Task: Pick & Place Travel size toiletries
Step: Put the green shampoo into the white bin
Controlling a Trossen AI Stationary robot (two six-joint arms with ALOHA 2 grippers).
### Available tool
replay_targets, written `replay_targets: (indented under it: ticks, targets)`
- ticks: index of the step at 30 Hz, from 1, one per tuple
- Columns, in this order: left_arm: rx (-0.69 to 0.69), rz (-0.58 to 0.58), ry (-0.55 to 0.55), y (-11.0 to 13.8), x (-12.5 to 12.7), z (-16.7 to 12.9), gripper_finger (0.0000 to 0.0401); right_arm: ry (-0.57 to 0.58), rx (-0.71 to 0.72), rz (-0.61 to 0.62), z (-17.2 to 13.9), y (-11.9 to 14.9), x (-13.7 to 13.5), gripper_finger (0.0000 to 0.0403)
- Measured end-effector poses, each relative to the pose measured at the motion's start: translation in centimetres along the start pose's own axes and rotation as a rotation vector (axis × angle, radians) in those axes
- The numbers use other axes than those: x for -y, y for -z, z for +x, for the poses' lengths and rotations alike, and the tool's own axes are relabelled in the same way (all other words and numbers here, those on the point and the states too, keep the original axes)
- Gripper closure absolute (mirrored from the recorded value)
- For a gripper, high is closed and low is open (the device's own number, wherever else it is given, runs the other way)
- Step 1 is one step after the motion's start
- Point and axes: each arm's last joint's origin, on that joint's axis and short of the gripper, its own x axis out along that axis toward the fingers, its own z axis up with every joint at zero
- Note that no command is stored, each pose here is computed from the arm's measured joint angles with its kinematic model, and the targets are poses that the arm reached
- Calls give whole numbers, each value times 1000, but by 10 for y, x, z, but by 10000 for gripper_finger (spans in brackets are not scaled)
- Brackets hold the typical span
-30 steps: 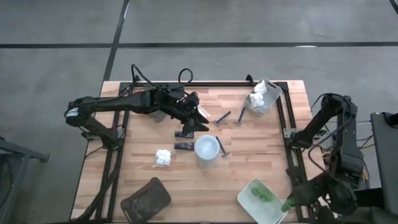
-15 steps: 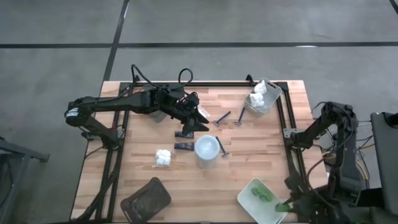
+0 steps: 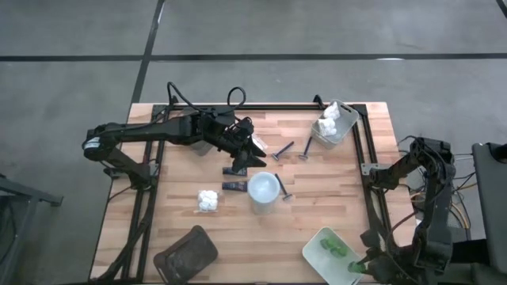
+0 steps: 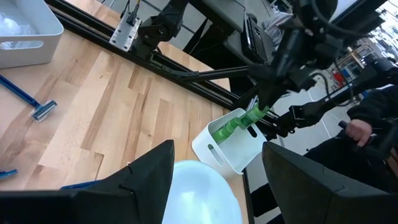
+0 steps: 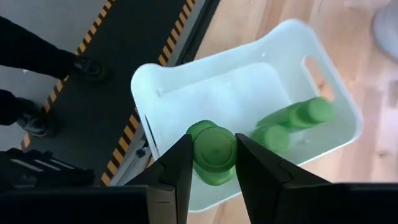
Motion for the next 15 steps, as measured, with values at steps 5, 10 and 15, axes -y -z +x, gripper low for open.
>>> replay_targets:
  ticks: [5, 10, 15]
  targets:
    - [0, 0, 0, 0, 0, 0, 153, -18, 12, 22, 21, 15, -1, 303]
    - [0, 0, 0, 0, 0, 0, 153, 6, -7, 79, 30, 27, 7, 308]
    - [0, 0, 0, 0, 0, 0, 153, 12, -14, 184, 30, 30, 10, 297]
